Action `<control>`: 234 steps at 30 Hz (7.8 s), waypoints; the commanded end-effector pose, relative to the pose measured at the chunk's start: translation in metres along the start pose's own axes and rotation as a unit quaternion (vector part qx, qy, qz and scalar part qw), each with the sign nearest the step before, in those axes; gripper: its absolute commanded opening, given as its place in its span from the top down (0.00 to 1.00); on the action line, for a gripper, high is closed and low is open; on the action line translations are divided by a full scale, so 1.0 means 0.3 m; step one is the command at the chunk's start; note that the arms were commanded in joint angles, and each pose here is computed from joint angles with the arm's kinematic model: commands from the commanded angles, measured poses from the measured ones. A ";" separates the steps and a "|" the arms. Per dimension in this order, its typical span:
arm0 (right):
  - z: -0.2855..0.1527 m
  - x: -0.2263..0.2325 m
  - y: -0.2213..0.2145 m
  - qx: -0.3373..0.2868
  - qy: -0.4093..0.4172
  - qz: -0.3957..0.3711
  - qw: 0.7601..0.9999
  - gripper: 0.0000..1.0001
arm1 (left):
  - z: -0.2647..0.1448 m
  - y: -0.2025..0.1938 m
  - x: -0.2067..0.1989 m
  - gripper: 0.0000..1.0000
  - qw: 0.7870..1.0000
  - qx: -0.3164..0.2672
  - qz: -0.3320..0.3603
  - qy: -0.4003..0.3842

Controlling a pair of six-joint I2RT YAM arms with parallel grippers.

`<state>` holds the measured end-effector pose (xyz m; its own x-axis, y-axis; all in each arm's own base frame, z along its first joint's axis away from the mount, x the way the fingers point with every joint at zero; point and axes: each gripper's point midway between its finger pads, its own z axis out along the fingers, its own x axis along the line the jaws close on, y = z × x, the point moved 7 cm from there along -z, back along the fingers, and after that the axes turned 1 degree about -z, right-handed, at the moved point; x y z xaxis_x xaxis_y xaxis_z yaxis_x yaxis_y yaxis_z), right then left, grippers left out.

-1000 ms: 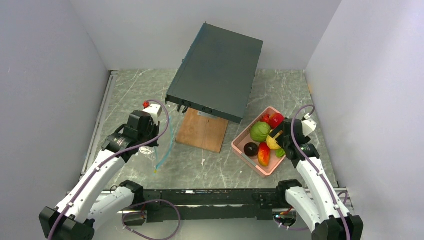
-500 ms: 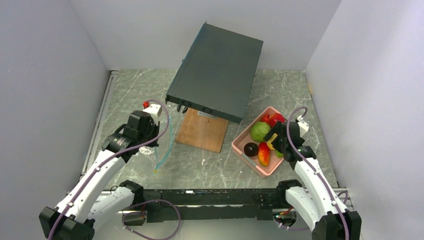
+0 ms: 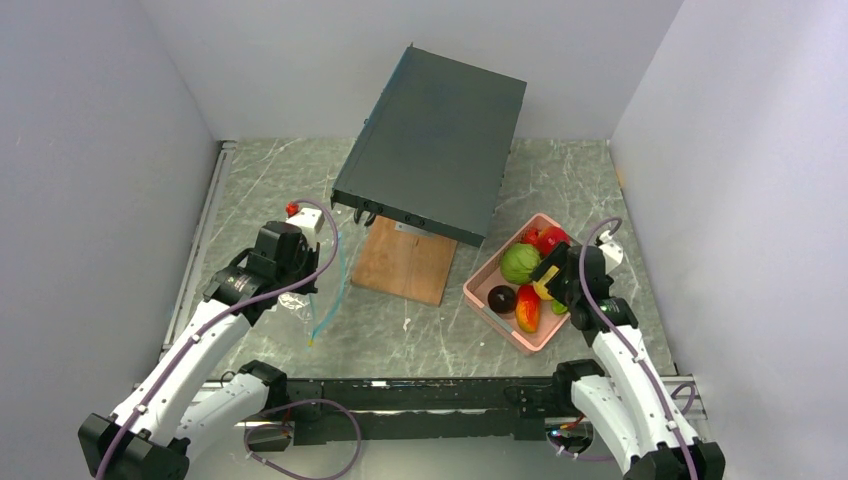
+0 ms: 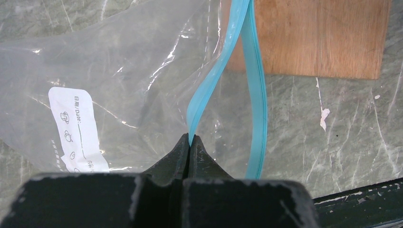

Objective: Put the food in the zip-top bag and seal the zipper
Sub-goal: Pick up the fake fruit from the bin, then place the fake fruit in the zipper food storage bag, then pick up the fake fruit from the bin.

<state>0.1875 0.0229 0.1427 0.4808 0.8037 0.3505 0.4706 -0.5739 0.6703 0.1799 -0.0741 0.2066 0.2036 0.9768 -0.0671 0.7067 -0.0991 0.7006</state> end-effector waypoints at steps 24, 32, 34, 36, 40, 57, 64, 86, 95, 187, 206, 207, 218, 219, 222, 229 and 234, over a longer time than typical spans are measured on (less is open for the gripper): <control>0.059 -0.008 0.002 -0.016 -0.031 0.021 0.999 0.30 | -0.016 0.023 -0.006 1.00 0.999 -0.029 0.004 -0.013; -0.004 0.029 0.038 -0.021 0.013 0.021 0.999 0.68 | -0.016 0.022 -0.006 1.00 0.999 -0.029 0.004 -0.013; -0.029 0.053 0.046 -0.015 0.046 0.015 0.999 0.74 | -0.020 0.024 -0.006 1.00 0.999 -0.033 0.004 -0.014; -0.055 0.076 0.044 -0.003 0.079 0.012 0.997 0.76 | -0.022 0.023 -0.006 1.00 0.999 -0.032 0.004 -0.015; -0.121 0.123 0.036 0.033 0.154 0.004 0.988 0.87 | -0.022 0.023 -0.007 1.00 0.999 -0.032 0.004 -0.016; -0.392 0.282 -0.233 0.130 0.519 -0.123 0.836 1.00 | -0.022 0.022 -0.009 1.00 0.999 -0.032 0.004 -0.018; -0.543 0.436 -0.357 0.075 0.551 -0.222 0.801 1.00 | -0.024 0.021 -0.005 1.00 0.999 -0.034 0.003 -0.014; -0.711 0.972 -0.514 -0.069 0.506 -0.136 0.849 1.00 | -0.127 -0.009 -0.094 1.00 0.985 -0.096 -0.005 -0.141; -0.610 1.048 -0.581 -0.058 0.415 0.003 0.908 1.00 | -0.140 -0.006 -0.059 1.00 0.989 -0.108 -0.019 -0.094; -0.354 0.243 -0.283 -0.046 0.255 -0.115 0.959 0.10 | -0.156 -0.010 -0.030 1.00 0.990 -0.123 -0.036 -0.057; -0.081 0.212 -0.157 0.085 0.136 -0.066 0.985 0.20 | -0.156 -0.011 -0.027 1.00 0.990 -0.122 -0.038 -0.054; -0.082 0.213 -0.171 0.101 0.141 -0.065 0.983 0.21 | -0.156 -0.011 -0.026 1.00 0.990 -0.123 -0.038 -0.053; -0.035 0.186 -0.229 0.123 0.123 -0.062 0.983 0.19 | -0.149 -0.011 -0.031 1.00 0.991 -0.116 -0.036 -0.057; -0.025 0.188 -0.236 0.130 0.116 -0.065 0.983 0.18 | -0.149 -0.011 -0.031 1.00 0.991 -0.116 -0.035 -0.057; 0.000 0.191 -0.256 0.149 0.094 -0.062 0.982 0.18 | -0.152 -0.011 -0.029 1.00 0.991 -0.119 -0.036 -0.056; 0.024 0.175 -0.264 0.146 0.061 -0.055 0.986 0.20 | -0.150 -0.012 -0.030 1.00 0.991 -0.118 -0.036 -0.056; 0.008 0.172 -0.239 0.115 0.076 -0.046 0.989 0.46 | -0.147 -0.011 -0.031 1.00 0.991 -0.116 -0.034 -0.057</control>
<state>0.1739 0.1074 0.0989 0.3204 0.8770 0.3580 0.7361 -0.4684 0.4886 0.1423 -0.0721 0.2285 0.2362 0.9545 -0.1819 0.5749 0.0137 0.8181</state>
